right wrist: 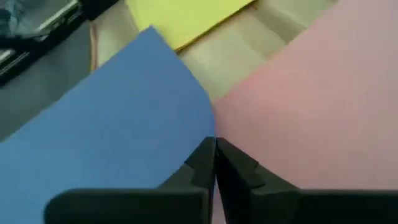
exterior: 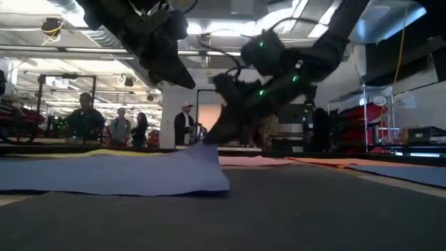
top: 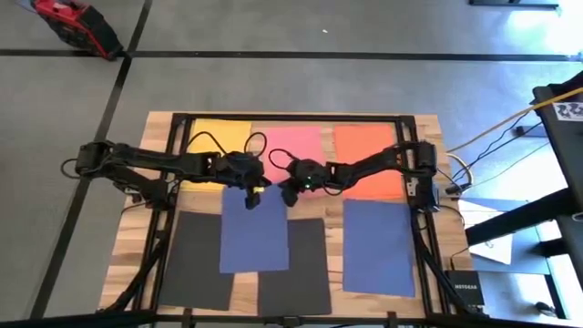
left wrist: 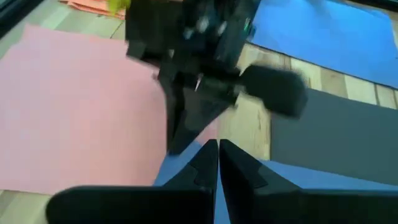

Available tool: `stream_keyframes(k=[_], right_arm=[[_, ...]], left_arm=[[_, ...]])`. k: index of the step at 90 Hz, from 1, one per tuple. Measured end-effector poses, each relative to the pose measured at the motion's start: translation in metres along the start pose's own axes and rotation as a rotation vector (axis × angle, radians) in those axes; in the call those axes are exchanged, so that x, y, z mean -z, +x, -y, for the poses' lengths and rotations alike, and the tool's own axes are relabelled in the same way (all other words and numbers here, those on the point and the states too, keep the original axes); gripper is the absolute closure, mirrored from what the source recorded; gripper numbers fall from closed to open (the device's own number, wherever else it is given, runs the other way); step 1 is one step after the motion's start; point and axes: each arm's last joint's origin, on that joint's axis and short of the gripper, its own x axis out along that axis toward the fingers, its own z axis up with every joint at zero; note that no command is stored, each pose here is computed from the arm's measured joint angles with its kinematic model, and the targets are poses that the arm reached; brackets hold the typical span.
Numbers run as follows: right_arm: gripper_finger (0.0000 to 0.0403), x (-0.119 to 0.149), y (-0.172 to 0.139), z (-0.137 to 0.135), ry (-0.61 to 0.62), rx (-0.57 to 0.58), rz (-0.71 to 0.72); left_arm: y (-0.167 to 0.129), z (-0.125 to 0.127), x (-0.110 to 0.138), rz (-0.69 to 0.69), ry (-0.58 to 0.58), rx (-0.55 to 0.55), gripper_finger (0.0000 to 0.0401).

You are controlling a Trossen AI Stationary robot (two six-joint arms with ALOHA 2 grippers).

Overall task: Organize paper
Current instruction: Stack the blue paper on the top of the blue paper

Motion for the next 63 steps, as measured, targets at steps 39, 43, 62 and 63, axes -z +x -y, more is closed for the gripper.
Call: stream_keyframes(k=[39,43,62,63], right_arm=[[0.0403,-0.032,-0.126,-0.024,-0.193,0.086,-0.240],[0.0403,-0.032,-0.141,-0.025,-0.199,0.099,-0.264],[0.0403,-0.022,-0.203,-0.022,-0.207,0.230,-0.401],[0.0403,-0.021,-0.205,-0.022,-0.209,0.238,-0.407]], left_arm=[[0.000,-0.001,-0.001,0.005,-0.002,-0.001,0.0401],[0.000,-0.001,0.000,0.004,-0.002,-0.001,0.0401],[0.000,-0.001,-0.001,0.005,-0.005,-0.002,0.0401],[0.000,-0.001,-0.001,0.005,-0.006,-0.002,0.0401]])
